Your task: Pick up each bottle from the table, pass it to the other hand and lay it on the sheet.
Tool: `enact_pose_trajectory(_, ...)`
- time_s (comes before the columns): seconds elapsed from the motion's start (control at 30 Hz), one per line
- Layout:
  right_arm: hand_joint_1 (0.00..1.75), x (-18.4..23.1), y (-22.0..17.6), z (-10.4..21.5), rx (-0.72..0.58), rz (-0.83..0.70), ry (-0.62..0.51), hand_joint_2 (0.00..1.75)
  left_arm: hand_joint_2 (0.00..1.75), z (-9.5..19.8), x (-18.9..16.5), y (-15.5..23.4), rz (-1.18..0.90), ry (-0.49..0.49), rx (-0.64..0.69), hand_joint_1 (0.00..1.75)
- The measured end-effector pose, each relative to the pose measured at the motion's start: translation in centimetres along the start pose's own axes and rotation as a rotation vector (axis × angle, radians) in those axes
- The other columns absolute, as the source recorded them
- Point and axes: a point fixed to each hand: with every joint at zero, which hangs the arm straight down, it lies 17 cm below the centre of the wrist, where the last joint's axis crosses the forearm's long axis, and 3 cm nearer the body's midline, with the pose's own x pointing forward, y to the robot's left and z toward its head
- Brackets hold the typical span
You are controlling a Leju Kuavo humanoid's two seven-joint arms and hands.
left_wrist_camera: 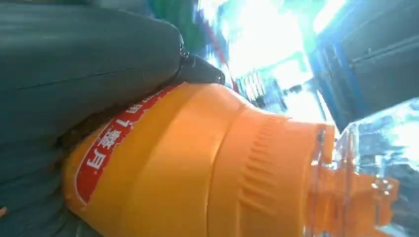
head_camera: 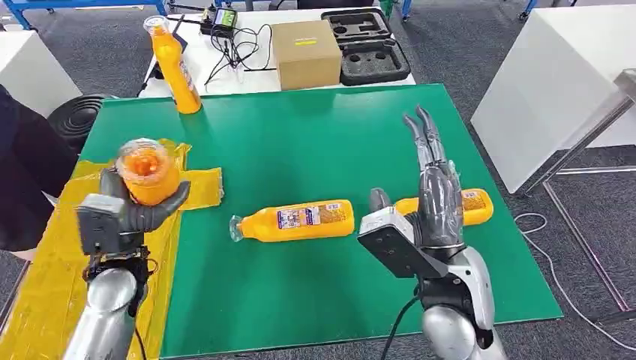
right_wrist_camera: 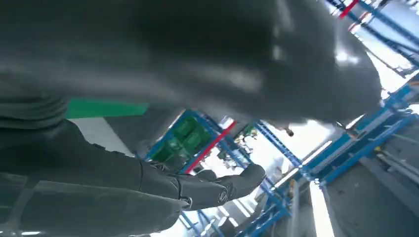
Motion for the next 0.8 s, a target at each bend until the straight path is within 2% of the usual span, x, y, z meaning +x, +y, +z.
enact_pose_trajectory(0.07, 0.0, -0.4, -0.1, 0.4, 0.013, 0.002, 0.011, 0.0, 1.75, -0.2, -1.2, 0.4, -0.312, -0.023, 0.009, 1.75)
enact_pose_trajectory(0.13, 0.0, -0.6, -0.1, 0.7, 0.026, 0.007, 0.016, 0.0, 1.75, -0.4, -1.9, 0.6, -0.509, -0.052, 0.017, 1.75)
enact_pose_trajectory(0.33, 0.0, -1.5, 0.0, 1.2, 0.047, 0.011, 0.032, 0.0, 1.75, 1.0, -5.4, 0.4, -0.832, -0.063, -0.033, 1.75)
enact_pose_trajectory(0.8, 0.0, -3.6, -0.4, 2.6, 0.079, 0.072, 0.076, 0.0, 1.75, 5.4, -12.7, -2.2, -0.911, 0.047, -0.2, 1.75)
